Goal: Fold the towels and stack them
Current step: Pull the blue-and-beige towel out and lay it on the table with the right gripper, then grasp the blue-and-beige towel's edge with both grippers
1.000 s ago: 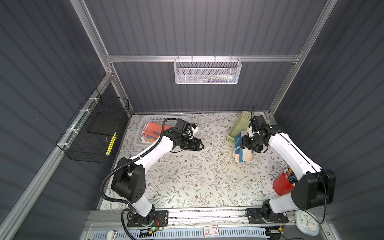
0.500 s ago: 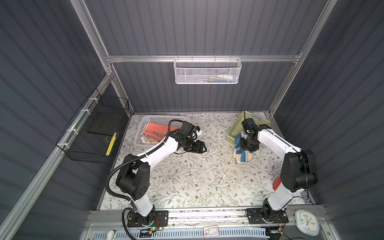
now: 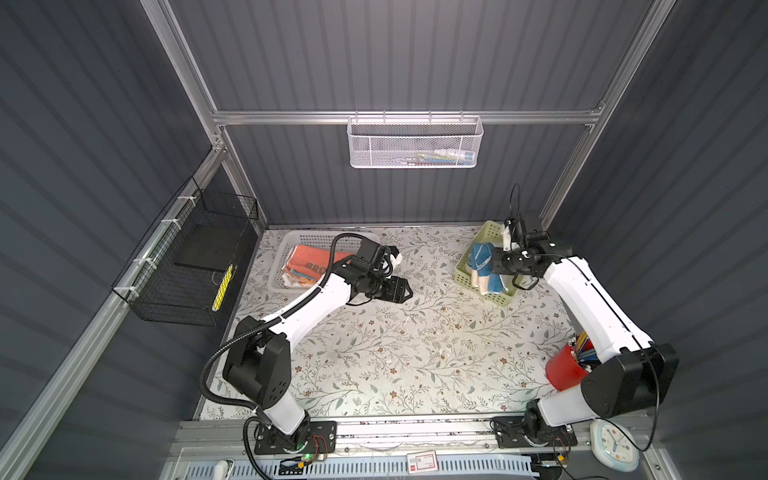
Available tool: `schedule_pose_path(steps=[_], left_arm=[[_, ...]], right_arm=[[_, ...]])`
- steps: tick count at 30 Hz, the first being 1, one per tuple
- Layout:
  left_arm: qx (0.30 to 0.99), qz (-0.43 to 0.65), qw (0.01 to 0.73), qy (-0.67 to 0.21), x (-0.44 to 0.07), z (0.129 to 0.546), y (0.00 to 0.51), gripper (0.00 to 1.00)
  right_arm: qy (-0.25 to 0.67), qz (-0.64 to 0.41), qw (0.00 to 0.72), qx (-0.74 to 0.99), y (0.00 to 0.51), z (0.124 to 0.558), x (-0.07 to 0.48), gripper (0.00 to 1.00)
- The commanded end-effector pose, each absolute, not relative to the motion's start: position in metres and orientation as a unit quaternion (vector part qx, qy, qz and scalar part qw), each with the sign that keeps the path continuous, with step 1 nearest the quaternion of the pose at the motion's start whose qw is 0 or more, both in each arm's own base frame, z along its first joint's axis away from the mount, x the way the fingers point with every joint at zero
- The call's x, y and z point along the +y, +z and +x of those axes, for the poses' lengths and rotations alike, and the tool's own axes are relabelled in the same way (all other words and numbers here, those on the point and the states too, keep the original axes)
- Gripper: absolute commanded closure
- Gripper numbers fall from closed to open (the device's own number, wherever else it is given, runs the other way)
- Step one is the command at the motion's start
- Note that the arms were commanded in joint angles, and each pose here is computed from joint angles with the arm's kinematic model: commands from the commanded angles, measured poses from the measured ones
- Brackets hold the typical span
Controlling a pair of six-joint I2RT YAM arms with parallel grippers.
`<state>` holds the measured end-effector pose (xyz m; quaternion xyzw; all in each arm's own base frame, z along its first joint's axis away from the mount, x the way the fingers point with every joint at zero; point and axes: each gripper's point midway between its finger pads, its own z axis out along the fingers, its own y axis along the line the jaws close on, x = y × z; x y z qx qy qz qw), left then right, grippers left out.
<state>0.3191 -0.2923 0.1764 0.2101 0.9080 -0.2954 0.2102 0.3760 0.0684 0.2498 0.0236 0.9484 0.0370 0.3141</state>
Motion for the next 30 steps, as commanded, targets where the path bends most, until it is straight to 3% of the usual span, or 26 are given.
schedule_pose_path(steps=[1, 6, 11, 12, 14, 16, 20, 26, 30], left_arm=[[0.900, 0.209, 0.252, -0.288, -0.285, 0.325, 0.202, 0.27], [0.897, 0.183, 0.297, -0.272, -0.273, 0.331, 0.222, 0.26], [0.906, 0.141, 0.317, -0.242, -0.248, 0.333, 0.230, 0.25], [0.908, 0.135, 0.318, -0.237, -0.244, 0.333, 0.230, 0.25], [0.914, 0.124, 0.316, -0.222, -0.233, 0.329, 0.225, 0.24], [0.923, 0.110, 0.307, -0.206, -0.224, 0.325, 0.214, 0.23], [0.944, 0.097, 0.252, -0.190, -0.215, 0.308, 0.186, 0.26], [0.956, 0.090, 0.152, -0.235, -0.233, 0.263, 0.133, 0.38], [0.959, 0.089, 0.117, -0.244, -0.246, 0.236, 0.110, 0.42]], right_arm=[[0.079, -0.001, 0.352, 0.933, 0.295, 0.365, 0.089, 1.00], [0.102, -0.057, 0.392, 0.912, 0.347, 0.337, 0.126, 1.00], [0.153, -0.134, 0.353, 0.913, 0.338, 0.294, 0.180, 0.98], [0.174, -0.153, 0.339, 0.912, 0.332, 0.285, 0.192, 0.90], [0.230, -0.186, 0.291, 0.910, 0.302, 0.265, 0.218, 0.54], [0.238, -0.170, 0.251, 0.923, 0.261, 0.258, 0.220, 0.39], [0.203, -0.103, 0.192, 0.955, 0.196, 0.252, 0.203, 0.38], [0.238, -0.073, 0.129, 0.960, 0.147, 0.235, 0.219, 0.42], [0.233, -0.088, 0.100, 0.963, 0.123, 0.220, 0.232, 0.37]])
